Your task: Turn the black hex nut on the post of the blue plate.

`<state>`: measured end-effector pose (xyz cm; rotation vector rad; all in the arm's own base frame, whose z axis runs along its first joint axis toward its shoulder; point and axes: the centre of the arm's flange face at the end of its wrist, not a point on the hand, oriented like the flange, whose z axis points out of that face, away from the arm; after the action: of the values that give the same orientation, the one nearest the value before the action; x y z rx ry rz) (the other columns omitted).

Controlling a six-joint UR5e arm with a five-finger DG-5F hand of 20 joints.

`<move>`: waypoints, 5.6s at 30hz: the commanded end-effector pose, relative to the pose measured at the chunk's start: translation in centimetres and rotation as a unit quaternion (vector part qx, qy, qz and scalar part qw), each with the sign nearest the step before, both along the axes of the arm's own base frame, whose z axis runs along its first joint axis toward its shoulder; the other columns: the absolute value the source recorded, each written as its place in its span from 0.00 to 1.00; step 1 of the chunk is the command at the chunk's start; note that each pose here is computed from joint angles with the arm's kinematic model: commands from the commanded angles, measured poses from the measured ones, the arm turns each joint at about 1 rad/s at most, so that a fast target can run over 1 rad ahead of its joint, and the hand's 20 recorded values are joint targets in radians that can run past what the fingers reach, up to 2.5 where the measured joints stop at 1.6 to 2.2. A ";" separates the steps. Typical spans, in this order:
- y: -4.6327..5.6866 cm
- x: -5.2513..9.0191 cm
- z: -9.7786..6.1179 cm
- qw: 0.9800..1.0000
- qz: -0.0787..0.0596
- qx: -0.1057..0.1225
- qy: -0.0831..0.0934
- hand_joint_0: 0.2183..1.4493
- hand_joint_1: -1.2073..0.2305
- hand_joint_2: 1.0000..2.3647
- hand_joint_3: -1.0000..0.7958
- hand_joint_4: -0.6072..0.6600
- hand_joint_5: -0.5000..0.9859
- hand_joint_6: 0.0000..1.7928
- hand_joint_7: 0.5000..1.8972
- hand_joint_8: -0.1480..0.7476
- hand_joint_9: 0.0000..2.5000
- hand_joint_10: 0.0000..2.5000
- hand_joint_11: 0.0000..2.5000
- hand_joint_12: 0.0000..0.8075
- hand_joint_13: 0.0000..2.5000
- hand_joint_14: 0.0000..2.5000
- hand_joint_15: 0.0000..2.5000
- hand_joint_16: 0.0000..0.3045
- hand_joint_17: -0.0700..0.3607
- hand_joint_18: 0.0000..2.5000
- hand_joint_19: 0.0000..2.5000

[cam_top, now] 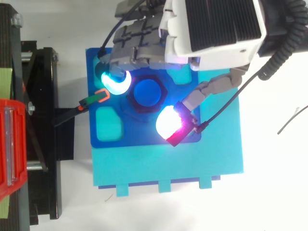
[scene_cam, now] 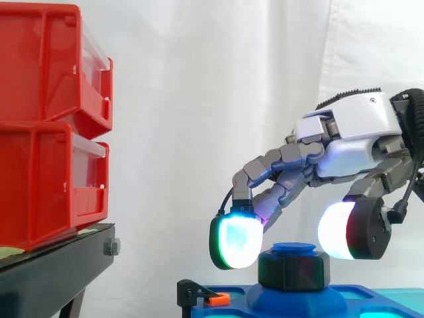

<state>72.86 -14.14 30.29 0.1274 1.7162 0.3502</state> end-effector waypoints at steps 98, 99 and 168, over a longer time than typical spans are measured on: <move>-0.8 -0.4 0.0 1.000 0.013 0.001 0.002 0.14 0.47 0.00 0.28 0.75 0.21 0.28 0.29 0.59 0.24 0.00 0.03 0.59 0.23 0.00 0.04 0.21 0.50 0.18 0.09; -0.8 -0.4 0.0 1.000 0.013 0.001 0.002 0.14 0.46 0.00 0.28 0.75 0.21 0.28 0.29 0.59 0.24 0.00 0.03 0.59 0.23 0.00 0.04 0.21 0.50 0.18 0.09; 3.4 0.3 -2.0 0.999 -0.040 -0.022 0.014 0.18 0.32 0.00 0.28 0.70 0.19 0.28 0.28 0.55 0.21 0.00 0.04 0.56 0.21 0.00 0.04 0.20 0.47 0.17 0.10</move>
<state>73.13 -10.76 28.29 0.1687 1.7415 0.2522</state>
